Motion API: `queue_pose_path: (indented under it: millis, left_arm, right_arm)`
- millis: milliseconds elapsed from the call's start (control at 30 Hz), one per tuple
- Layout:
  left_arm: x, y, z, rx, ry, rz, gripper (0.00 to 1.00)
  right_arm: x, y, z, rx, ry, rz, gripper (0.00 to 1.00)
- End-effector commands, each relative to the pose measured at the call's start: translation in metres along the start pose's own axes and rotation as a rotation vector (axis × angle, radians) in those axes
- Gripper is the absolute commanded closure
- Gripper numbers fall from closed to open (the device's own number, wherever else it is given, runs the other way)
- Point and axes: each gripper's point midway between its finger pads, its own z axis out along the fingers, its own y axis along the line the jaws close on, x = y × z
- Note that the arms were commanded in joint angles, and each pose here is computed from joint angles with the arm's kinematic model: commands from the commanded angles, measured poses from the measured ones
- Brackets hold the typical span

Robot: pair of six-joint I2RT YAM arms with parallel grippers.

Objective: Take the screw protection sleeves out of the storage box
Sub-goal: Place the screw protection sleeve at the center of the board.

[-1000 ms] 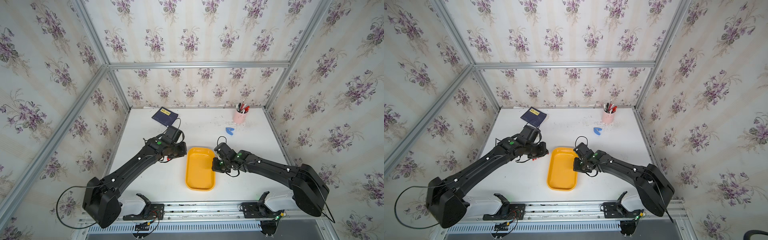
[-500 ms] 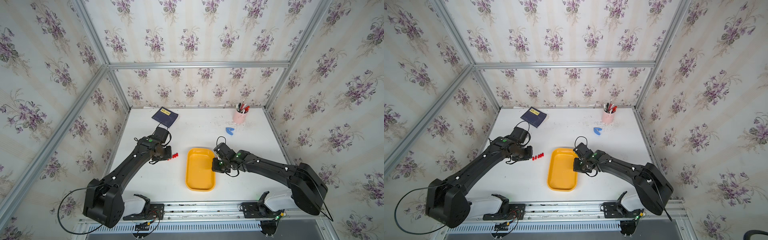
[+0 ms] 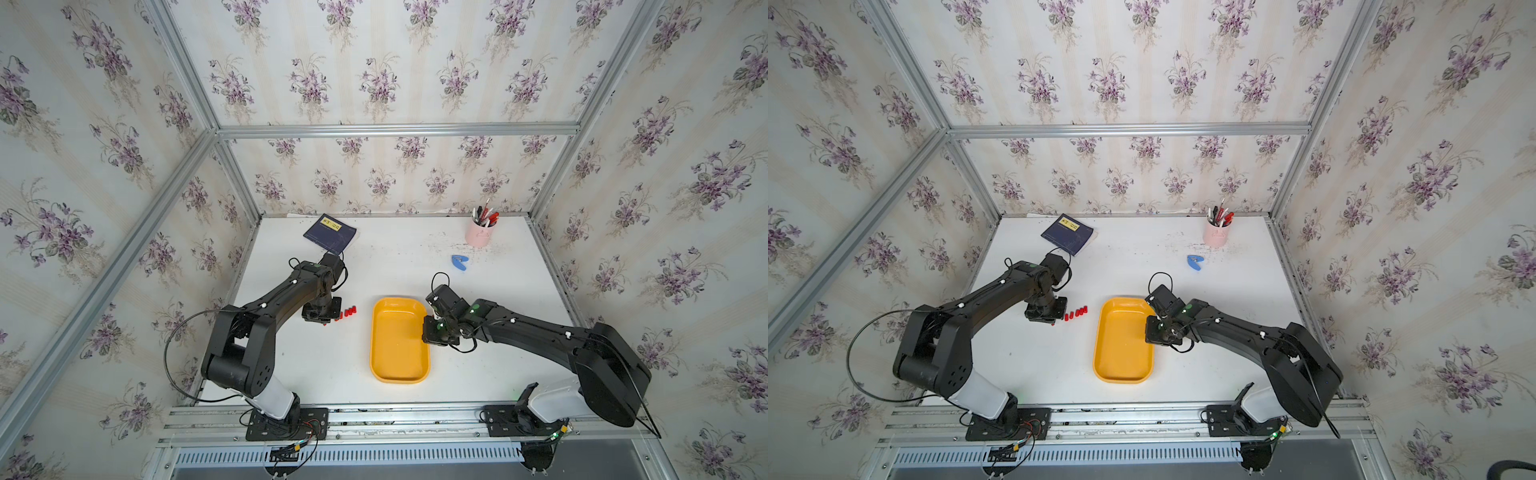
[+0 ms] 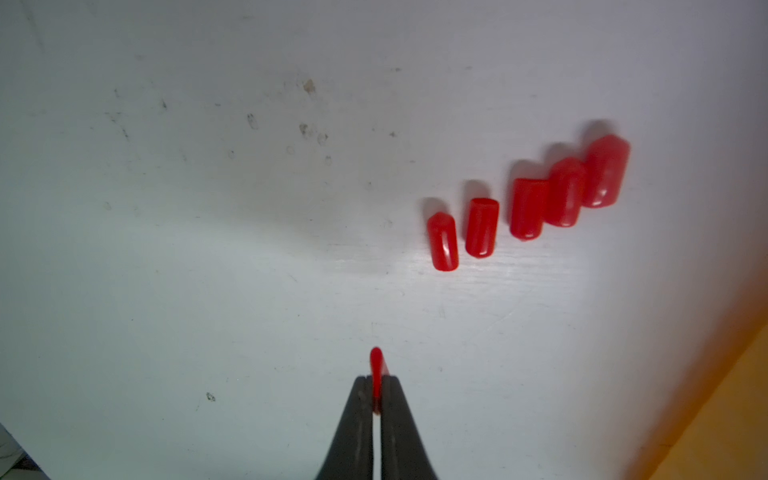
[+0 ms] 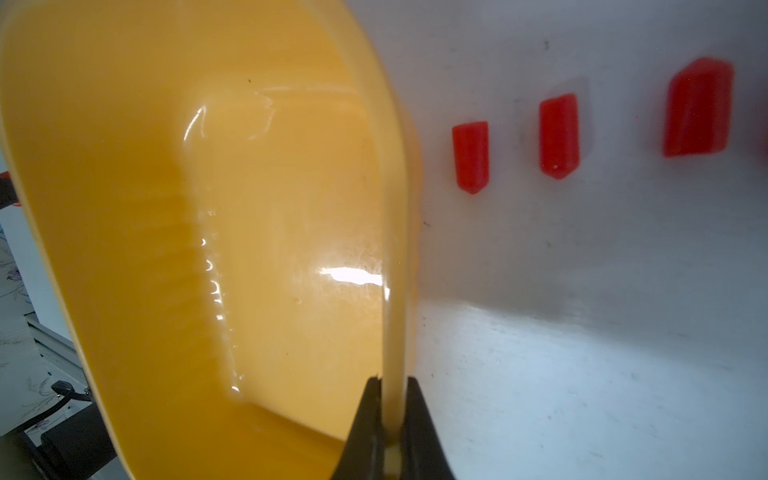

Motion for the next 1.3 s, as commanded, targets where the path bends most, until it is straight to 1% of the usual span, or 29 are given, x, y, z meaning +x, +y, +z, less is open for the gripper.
queue_pose_path:
  millis: [0, 167, 267, 333, 400, 567, 800, 1100, 1267]
  left_arm:
    - [-0.001, 0.002, 0.004, -0.020, 0.014, 0.016, 0.90]
    - [-0.005, -0.001, 0.015, -0.023, 0.024, 0.003, 0.89]
    - [-0.010, -0.003, 0.020, -0.021, 0.010, -0.005, 0.86]
    - [-0.013, -0.004, 0.023, -0.020, 0.005, -0.002, 0.86]
    - [-0.015, 0.000, 0.025, -0.047, -0.006, -0.012, 0.87]
    - [-0.019, -0.008, 0.029, -0.012, -0.006, -0.007, 0.87]
    - [-0.017, -0.011, 0.036, -0.004, 0.010, -0.011, 0.86]
    - [-0.020, -0.011, 0.028, 0.013, -0.021, -0.029, 0.80]
    - [-0.018, -0.012, 0.025, 0.020, -0.026, -0.032, 0.78]
  right_arm:
    - [-0.005, 0.004, 0.000, -0.011, -0.015, -0.019, 1.00]
    - [-0.004, 0.004, 0.002, -0.010, -0.008, -0.024, 1.00]
    - [-0.005, 0.004, 0.003, -0.007, -0.010, -0.026, 1.00]
    - [-0.005, 0.004, 0.002, -0.008, -0.011, -0.028, 1.00]
    - [-0.005, 0.005, 0.003, -0.009, -0.010, -0.029, 1.00]
    - [-0.006, 0.005, 0.003, -0.007, -0.008, -0.032, 1.00]
    - [-0.006, 0.005, 0.005, -0.003, -0.003, -0.035, 1.00]
    - [-0.006, 0.005, 0.005, -0.002, -0.002, -0.034, 1.00]
    - [-0.006, 0.005, 0.004, -0.003, -0.004, -0.034, 1.00]
